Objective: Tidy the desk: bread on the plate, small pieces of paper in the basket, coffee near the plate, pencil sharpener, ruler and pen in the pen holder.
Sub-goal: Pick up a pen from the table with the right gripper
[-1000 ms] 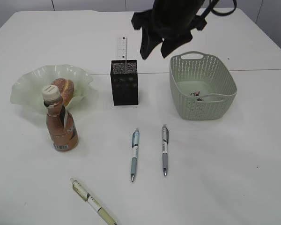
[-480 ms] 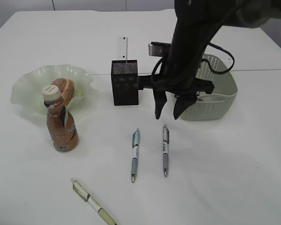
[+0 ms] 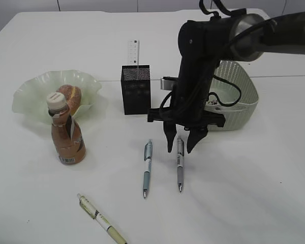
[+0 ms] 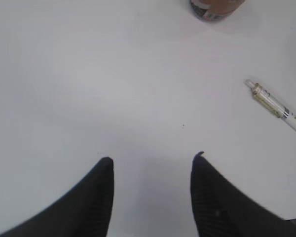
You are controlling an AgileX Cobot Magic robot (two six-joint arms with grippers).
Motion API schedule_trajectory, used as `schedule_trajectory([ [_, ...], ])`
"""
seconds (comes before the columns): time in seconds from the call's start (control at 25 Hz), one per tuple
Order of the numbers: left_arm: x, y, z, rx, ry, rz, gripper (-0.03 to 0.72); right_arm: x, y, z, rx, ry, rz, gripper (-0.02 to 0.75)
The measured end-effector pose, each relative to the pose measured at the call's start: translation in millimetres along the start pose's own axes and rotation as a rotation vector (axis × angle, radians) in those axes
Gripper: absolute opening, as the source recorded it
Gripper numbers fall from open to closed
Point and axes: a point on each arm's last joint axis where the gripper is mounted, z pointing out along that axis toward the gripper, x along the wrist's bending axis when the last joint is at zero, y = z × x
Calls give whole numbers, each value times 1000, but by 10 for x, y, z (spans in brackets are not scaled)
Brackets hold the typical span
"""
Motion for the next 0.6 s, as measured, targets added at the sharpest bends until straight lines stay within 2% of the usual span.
schedule_trajectory([
  [0.16, -2, 12, 0, -13, -2, 0, 370, -20, 15, 62, 6, -21, 13, 396],
  [0.44, -3, 13, 0, -15, -3, -1, 370, -52, 45, 216, 27, -49, 24, 409],
  [0.6, -3, 14, 0, -16, -3, -1, 370, -51, 73, 227, 0, -47, 41, 397],
])
